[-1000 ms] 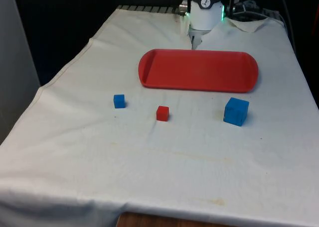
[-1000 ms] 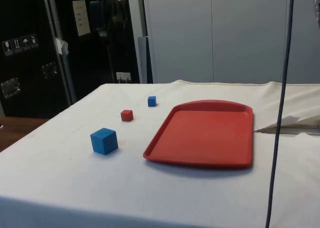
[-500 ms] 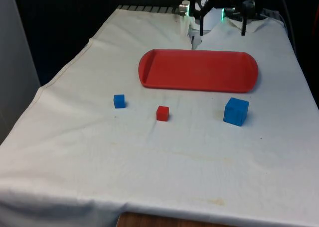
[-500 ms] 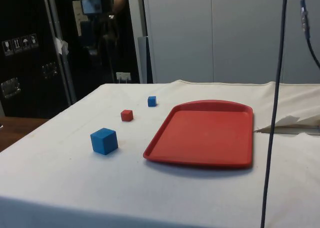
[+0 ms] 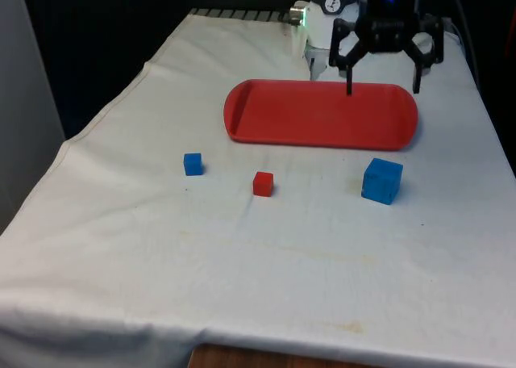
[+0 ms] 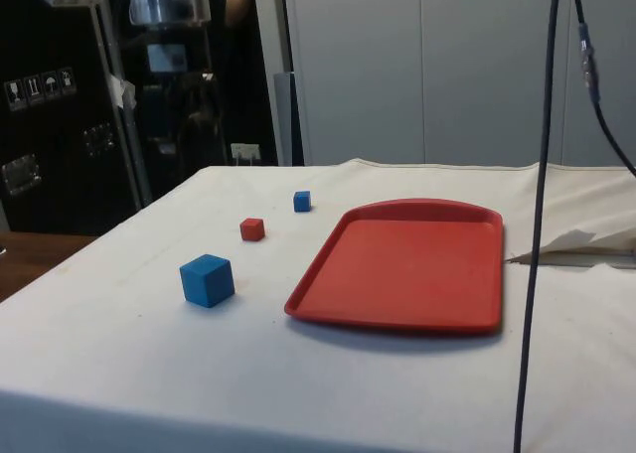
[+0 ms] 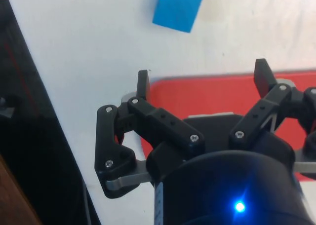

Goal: Pick up the largest block and place it onto the tray.

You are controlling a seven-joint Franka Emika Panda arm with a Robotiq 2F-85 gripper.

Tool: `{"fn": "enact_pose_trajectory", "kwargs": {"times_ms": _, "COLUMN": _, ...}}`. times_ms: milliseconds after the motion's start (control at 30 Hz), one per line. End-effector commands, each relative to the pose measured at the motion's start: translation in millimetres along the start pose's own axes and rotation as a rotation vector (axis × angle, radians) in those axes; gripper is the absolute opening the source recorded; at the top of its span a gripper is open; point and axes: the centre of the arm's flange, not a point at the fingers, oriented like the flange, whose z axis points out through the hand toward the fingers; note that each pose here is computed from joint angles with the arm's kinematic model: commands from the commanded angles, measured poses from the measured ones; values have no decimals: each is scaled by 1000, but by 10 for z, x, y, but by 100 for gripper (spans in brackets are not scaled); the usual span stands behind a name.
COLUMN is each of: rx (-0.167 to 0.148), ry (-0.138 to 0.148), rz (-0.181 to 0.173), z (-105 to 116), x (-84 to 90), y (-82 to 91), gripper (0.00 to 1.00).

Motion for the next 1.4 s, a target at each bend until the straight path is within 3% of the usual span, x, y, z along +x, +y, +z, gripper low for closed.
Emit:
{"fn": "enact_pose_trajectory", "kwargs": {"times_ms": 0, "rx": 9, "ry": 3, "rz": 1, "z": 71, "x": 16, "y": -42, "gripper": 100}}
{"fn": "enact_pose_trajectory", "kwargs": {"times_ms": 200, "rx": 4, "ry": 4, "rz": 1, "z": 261, "x": 30, "y": -100, "gripper": 100}}
{"fn": "enact_pose_trajectory", "kwargs": {"times_ms": 500, "rx": 13, "ry": 29, "rz": 7, "z": 526, "x": 62, "y": -168, "gripper": 100}}
{"fn": "enact_pose_trajectory", "kwargs": {"times_ms": 967, "rx": -5, "ry": 73, "rz": 8, "z": 898, "x": 58, "y": -219, "gripper": 100}}
{"fn": "enact_pose_trajectory", "kwargs": {"times_ms": 1000, "rx": -12, "ry": 60, "rz": 5, "z": 878, "x": 64, "y": -207, "gripper": 100}}
{"fn": "enact_pose_trajectory", "kwargs": {"times_ms": 1033, "rx": -8, "ry": 78, "rz": 9, "z": 945, "x": 47, "y": -226, "gripper": 100}}
{"fn": "enact_pose_trajectory", "kwargs": {"times_ms": 1367, "rx": -20, "ry": 86, "rz": 20, "z": 1181, "x": -81, "y": -249, "gripper": 100}}
